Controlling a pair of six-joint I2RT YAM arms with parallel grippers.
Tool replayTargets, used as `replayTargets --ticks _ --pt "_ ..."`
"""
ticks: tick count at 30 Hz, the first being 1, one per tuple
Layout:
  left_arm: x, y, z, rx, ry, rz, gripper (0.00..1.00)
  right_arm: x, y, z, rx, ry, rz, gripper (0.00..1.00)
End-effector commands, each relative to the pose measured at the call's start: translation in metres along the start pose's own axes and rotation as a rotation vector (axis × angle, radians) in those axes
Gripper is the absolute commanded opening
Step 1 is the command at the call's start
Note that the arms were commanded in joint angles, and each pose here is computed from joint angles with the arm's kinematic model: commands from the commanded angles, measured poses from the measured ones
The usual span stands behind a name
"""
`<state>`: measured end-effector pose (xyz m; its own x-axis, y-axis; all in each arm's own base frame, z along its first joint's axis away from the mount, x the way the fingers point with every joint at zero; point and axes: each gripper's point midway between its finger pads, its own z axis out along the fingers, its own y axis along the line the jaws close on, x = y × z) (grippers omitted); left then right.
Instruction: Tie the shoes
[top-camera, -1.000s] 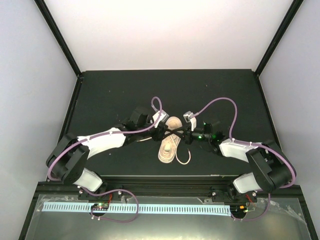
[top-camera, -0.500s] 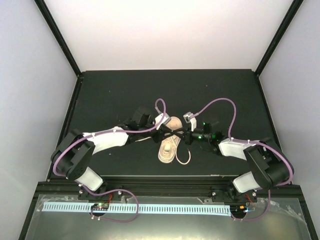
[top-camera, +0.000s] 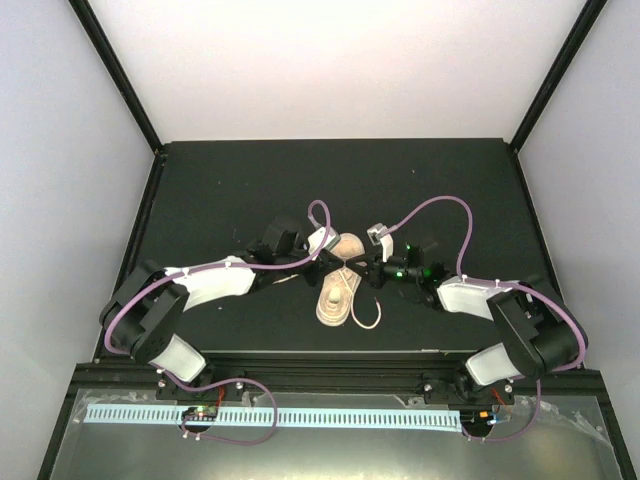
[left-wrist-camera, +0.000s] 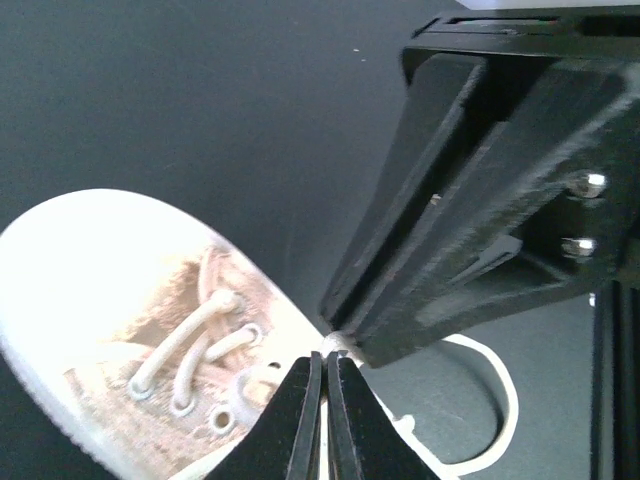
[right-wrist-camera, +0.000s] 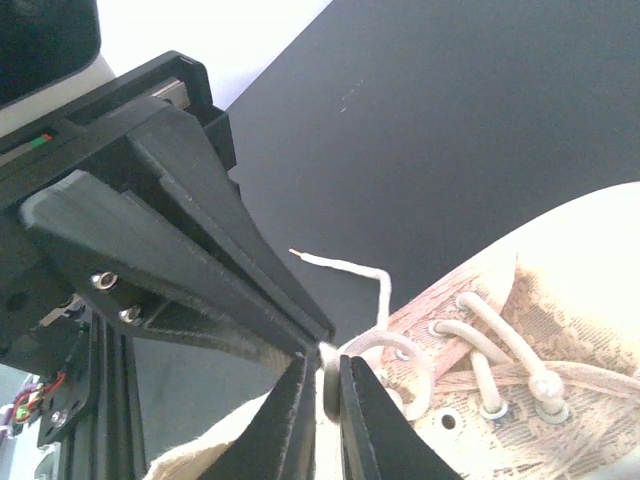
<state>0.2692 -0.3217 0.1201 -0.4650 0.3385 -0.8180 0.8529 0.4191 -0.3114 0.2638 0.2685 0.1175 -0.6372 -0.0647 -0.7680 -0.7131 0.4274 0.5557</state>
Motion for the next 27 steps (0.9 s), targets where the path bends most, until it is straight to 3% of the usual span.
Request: replayTargets --ticks 1,5,10,16,27 --pt "-0.02 0.011 -0.011 -0.082 -0.086 0.035 0.02 -0.015 0.013 -0.002 -0.028 -0.039 -0.078 0.14" --pt "-0.016 0.009 -0.01 -0.069 -0.076 0.028 0.01 -0.012 0.01 -0.008 0.02 -0.043 -0.083 0.43" --pt "-0.014 0.006 -0.011 -0.056 -0.07 0.025 0.02 -0.004 0.002 -0.026 0.13 -0.055 -0.006 0.54" --pt "-0.014 0.002 -0.013 -0.038 -0.071 0.019 0.01 0.04 0.001 -0.033 0.2 0.005 0.148 0.53" --pt "-0.011 0.001 -0.011 -0.029 -0.066 0.006 0.01 0.081 0.0 -0.015 0.164 0.119 0.237 0.45"
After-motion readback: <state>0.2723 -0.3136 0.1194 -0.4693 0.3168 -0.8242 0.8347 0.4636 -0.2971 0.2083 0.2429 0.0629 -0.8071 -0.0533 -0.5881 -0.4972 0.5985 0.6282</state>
